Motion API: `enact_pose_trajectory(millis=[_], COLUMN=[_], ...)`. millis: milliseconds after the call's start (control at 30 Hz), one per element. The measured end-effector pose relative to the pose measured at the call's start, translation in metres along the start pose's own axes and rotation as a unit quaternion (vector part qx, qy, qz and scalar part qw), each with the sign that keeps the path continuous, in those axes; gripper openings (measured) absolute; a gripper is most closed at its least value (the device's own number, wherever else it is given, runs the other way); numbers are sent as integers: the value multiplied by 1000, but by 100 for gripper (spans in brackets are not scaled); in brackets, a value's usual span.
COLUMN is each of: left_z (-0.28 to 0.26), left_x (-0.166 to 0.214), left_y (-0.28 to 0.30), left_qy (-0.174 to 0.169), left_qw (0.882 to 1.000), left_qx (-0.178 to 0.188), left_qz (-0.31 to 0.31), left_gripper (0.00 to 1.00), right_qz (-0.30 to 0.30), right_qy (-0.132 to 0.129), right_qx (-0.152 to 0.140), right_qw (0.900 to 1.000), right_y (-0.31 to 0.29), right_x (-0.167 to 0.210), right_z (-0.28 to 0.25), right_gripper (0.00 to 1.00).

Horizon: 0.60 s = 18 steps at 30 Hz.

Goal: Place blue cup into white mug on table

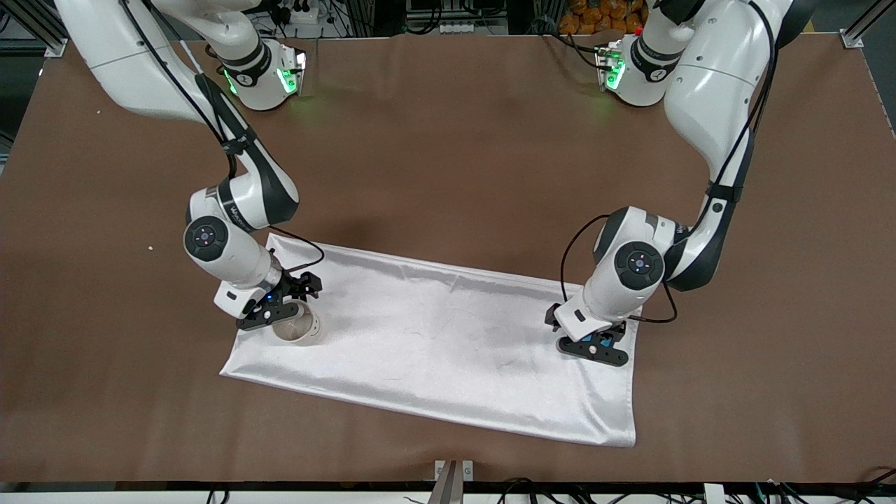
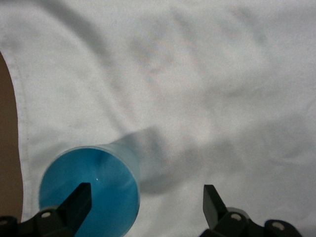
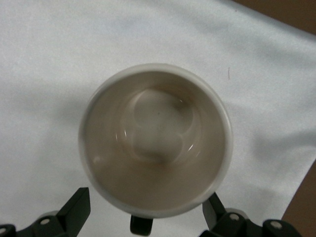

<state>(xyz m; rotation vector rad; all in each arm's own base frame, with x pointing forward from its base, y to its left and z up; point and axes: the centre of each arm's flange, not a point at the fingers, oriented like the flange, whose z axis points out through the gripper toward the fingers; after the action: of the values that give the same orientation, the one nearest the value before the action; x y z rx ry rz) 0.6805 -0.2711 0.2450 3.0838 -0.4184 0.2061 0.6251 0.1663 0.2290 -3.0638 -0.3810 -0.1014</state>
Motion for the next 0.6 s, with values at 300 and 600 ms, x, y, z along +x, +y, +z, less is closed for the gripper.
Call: enact_pose_trajectory(millis=[300,600], left_z=[14,12], left_x=[-3,-1], left_y=[0,-1], left_qy=[-6,-3], left_qw=[1000,1000], left_qx=[0,2], left_qz=[0,2], left_gripper=[97,52], right_qz=[5,6], right_qy=[15,23], right_qx=[0,0], right_qw=[1000,1000], right_y=[6,8], right_x=[10,12], right_z=[11,19], right_gripper=[100,65])
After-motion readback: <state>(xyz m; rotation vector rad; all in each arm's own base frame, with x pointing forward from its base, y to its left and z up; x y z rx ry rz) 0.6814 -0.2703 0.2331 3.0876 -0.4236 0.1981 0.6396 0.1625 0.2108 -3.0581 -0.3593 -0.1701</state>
